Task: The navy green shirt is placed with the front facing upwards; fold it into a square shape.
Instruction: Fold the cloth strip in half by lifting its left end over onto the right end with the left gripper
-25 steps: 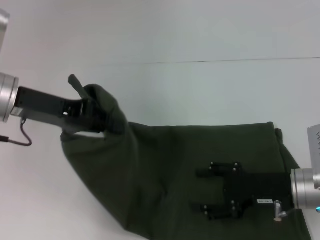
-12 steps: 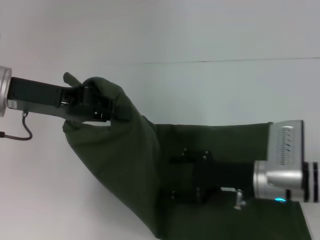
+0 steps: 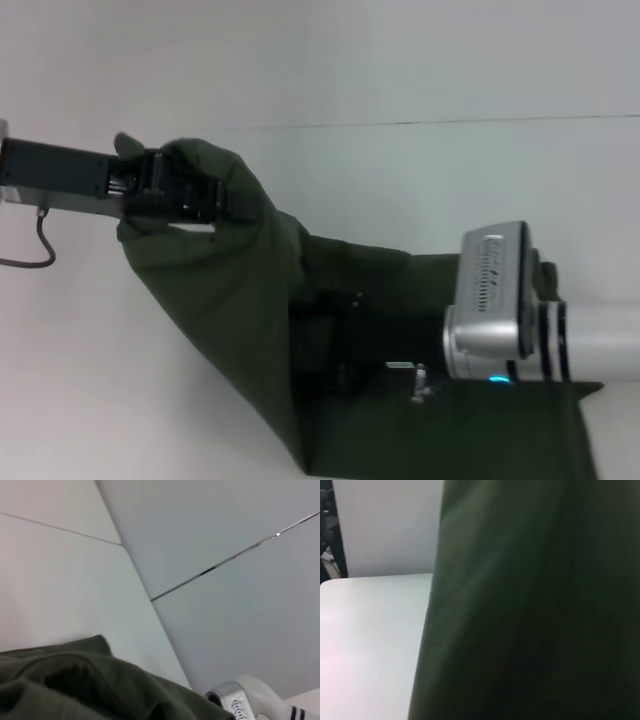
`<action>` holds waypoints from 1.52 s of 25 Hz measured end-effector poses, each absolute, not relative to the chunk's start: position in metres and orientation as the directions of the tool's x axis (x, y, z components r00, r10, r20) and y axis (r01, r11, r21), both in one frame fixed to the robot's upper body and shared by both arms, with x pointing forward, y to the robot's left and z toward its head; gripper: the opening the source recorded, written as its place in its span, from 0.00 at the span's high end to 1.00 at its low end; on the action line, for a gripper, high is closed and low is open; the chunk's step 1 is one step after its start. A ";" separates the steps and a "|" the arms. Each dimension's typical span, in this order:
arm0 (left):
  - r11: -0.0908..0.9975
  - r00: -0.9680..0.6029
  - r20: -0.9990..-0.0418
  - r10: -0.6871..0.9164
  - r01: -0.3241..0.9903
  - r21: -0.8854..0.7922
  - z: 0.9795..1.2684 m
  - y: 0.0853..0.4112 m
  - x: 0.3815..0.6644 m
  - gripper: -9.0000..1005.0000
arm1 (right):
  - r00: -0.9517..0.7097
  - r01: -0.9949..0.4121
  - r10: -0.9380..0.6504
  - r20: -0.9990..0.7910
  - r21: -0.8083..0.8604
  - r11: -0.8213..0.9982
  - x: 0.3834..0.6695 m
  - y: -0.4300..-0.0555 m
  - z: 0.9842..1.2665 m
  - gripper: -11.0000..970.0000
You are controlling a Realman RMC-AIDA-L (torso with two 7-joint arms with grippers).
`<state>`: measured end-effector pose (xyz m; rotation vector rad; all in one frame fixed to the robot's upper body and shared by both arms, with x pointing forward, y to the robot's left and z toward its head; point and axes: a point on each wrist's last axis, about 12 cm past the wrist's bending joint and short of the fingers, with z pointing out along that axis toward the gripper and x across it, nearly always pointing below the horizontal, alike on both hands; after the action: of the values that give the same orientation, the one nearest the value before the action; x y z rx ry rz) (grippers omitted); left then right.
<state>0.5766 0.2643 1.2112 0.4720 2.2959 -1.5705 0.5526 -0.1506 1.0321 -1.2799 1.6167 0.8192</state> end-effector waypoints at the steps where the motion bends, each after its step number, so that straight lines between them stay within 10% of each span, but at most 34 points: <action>1: 0.336 -0.892 -0.442 0.089 0.445 -0.830 1.212 0.265 0.576 0.94 | -0.058 -0.971 -0.380 -0.923 -0.037 0.238 0.554 -0.146 1.034 0.11; 18: 0.261 -0.874 -0.483 0.053 0.479 -0.838 1.215 0.277 0.570 0.94 | 0.033 -0.973 -0.323 -0.946 -0.104 0.205 0.557 -0.111 1.046 0.11; 38: 0.229 -0.896 -0.423 0.132 0.443 -0.867 1.161 0.205 0.569 0.93 | -0.125 -0.693 -0.117 -0.985 0.003 0.721 0.533 -0.232 1.013 0.11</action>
<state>0.5690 0.2050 1.1606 0.5400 2.2437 -1.7197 0.5329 -0.2315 1.0134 -0.6614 1.6487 0.5603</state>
